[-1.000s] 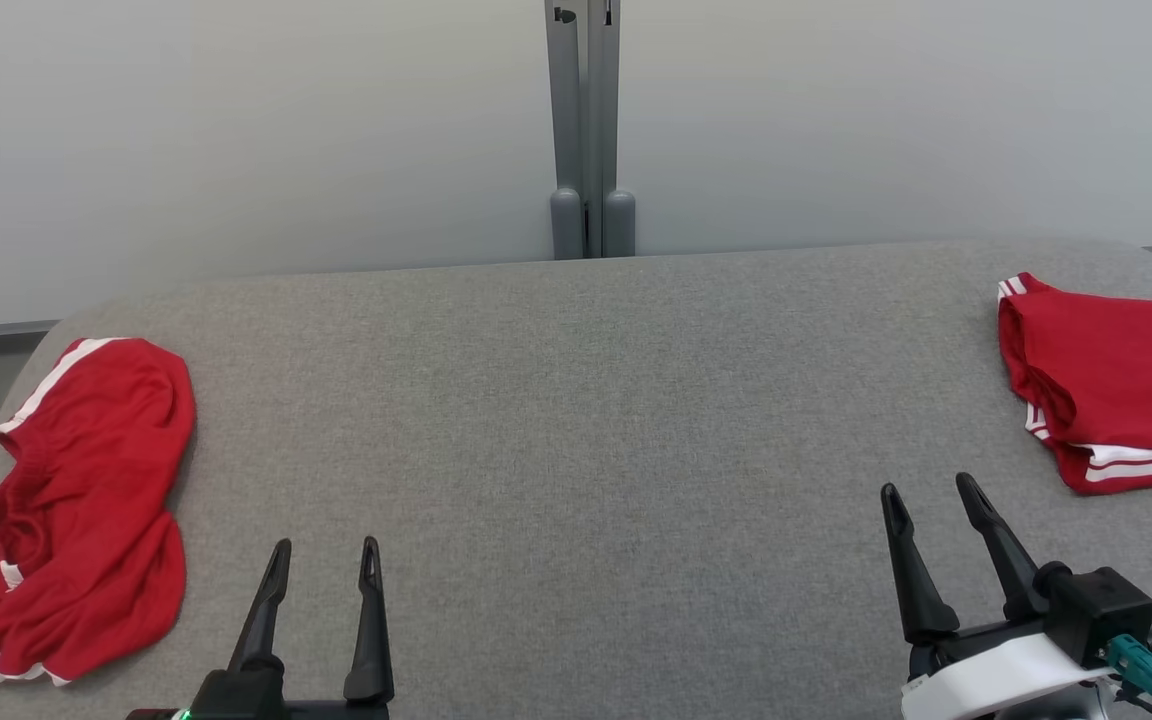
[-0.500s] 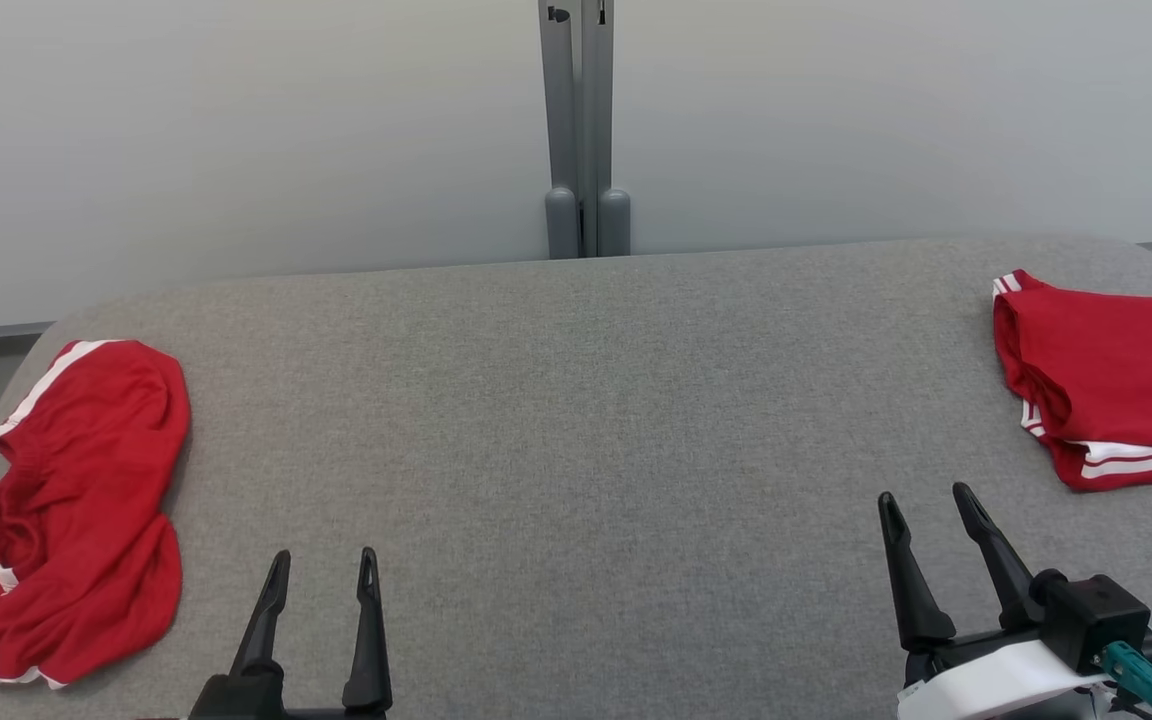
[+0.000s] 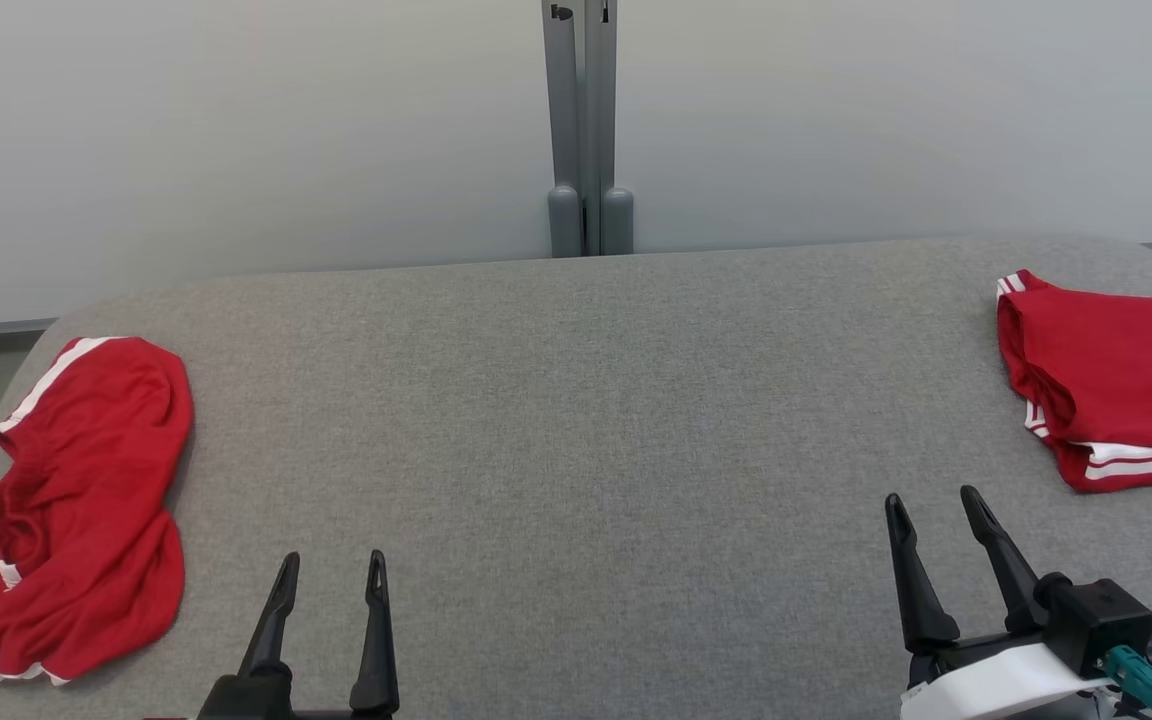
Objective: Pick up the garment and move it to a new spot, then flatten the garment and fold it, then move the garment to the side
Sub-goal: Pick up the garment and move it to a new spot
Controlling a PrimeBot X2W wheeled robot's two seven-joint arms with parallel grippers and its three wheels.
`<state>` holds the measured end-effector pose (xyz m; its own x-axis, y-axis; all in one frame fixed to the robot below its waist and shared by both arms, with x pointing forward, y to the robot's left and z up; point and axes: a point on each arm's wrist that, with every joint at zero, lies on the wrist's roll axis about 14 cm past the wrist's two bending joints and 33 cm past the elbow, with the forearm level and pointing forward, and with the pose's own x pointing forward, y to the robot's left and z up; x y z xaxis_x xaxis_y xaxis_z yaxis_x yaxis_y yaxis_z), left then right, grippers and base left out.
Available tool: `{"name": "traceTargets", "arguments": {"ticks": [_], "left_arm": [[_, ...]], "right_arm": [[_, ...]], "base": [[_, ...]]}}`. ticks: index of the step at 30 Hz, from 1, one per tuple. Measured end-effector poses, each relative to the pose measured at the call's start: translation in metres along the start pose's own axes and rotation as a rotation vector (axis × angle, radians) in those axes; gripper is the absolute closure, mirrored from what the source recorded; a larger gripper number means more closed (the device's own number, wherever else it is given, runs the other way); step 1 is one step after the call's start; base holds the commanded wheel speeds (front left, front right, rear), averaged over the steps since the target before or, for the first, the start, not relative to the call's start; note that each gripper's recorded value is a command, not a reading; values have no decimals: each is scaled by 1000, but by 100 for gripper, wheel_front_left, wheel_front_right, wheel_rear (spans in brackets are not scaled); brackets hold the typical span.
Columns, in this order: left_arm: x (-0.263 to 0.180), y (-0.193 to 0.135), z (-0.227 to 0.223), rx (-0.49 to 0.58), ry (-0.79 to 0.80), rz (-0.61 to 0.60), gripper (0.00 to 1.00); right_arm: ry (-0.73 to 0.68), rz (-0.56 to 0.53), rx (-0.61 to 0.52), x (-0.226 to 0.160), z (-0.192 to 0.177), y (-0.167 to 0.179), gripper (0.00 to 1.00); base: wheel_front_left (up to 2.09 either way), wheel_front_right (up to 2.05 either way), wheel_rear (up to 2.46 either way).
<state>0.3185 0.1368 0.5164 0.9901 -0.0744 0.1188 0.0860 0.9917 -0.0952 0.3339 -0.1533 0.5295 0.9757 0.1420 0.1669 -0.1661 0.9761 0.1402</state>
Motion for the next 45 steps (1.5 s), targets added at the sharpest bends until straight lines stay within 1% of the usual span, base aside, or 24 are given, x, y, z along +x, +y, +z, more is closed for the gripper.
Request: {"name": "traceTargets", "arguments": {"ticks": [11,18,27,37,45], "left_arm": [[-4,8,-2,5,6,23,0],[-11,22,2,10,-7,71,0],[-31,57,8,26,-21,194,0],[-66,94,13,38,-32,351,0],[-96,120,19,49,-51,475,0]], "right_arm": [[14,24,6,4,-5,9,0],[39,74,11,10,-14,24,0],[78,217,44,25,-27,71,0],[115,393,71,36,-39,128,0],[136,510,92,37,-45,167,0]], "base": [[0,0,0],[0,0,0],[0,0,0],[0,0,0],[0,0,0]]}}
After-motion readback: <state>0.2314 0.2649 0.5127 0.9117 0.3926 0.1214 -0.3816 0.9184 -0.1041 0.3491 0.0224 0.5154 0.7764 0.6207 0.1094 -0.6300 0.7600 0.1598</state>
